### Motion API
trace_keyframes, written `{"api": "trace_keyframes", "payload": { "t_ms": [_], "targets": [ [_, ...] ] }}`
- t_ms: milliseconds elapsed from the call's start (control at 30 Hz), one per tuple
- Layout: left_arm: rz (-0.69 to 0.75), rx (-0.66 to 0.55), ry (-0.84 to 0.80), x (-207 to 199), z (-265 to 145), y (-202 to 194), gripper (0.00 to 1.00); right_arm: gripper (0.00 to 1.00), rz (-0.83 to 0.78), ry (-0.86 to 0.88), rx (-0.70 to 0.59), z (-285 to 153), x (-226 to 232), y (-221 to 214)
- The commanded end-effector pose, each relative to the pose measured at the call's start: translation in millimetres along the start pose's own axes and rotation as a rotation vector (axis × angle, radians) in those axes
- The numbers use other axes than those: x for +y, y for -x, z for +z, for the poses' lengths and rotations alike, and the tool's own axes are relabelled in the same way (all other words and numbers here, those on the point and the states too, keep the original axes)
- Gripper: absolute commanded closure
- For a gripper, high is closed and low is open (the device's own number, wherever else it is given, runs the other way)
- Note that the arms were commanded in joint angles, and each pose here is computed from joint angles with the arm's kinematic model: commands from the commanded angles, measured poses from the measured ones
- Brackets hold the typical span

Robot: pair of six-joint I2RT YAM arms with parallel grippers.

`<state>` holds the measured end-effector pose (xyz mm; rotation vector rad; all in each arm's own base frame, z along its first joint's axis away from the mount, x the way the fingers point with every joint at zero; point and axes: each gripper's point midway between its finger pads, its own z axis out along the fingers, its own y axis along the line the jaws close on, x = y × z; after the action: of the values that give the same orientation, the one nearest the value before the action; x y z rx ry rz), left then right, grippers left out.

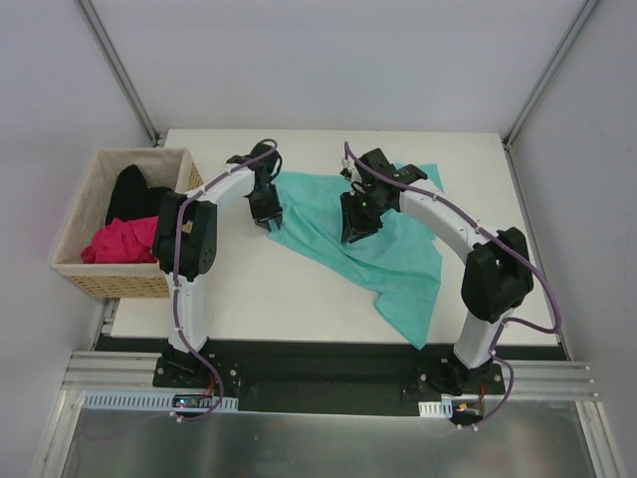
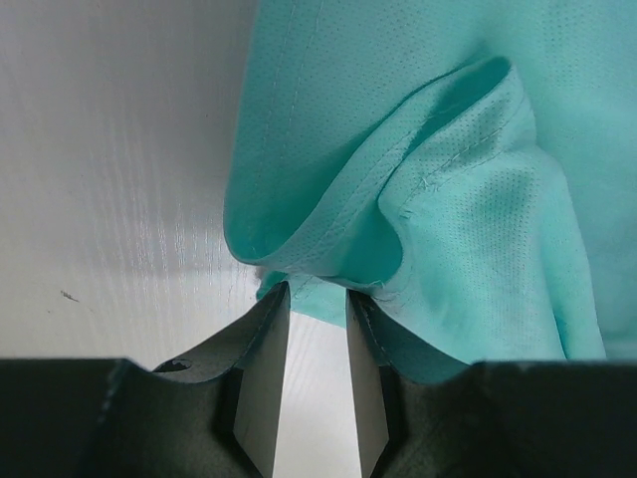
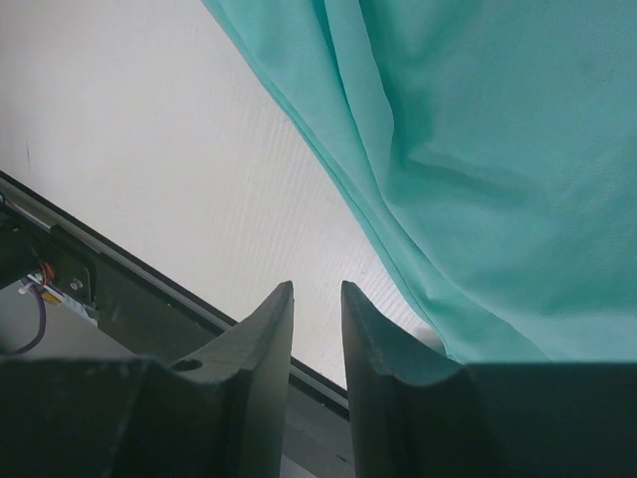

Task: Fold and stack the t-shirts
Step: Flatten out the tshirt

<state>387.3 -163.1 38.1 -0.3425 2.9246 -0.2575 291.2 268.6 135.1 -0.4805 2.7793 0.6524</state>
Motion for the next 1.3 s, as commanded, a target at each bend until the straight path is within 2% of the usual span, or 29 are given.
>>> {"api": "trace_keyframes", "payload": {
  "t_ms": [0,500,533,633,900,1267],
  "targets": [
    [0.014,0.034,0.000,2.9,6.6,-5.9,0.72,0.71,-0.012,-0.005,-0.007,-8.8,3.0,6.0],
    [-0.021,0.081,0.012,10.8,18.2,-22.7,0.73,0.71,-0.015,-0.010,0.000,-9.7,1.8,3.8],
    [-0.025,0.083,0.009,10.1,19.0,-23.1,0.75,0.71,-0.017,-0.010,0.000,-10.2,1.9,3.6],
    [-0.028,0.093,-0.007,7.6,20.0,-25.1,1.00,0.71,-0.015,-0.014,0.003,-10.3,0.9,2.3],
    [-0.016,0.062,-0.036,2.6,6.3,-21.2,1.00,0.71,-0.017,-0.013,-0.001,-10.3,0.2,2.4],
    [-0.027,-0.070,-0.069,-0.9,-62.9,-13.6,1.00,0.72,-0.053,-0.041,-0.032,-10.4,-9.5,9.2]
  ]
}}
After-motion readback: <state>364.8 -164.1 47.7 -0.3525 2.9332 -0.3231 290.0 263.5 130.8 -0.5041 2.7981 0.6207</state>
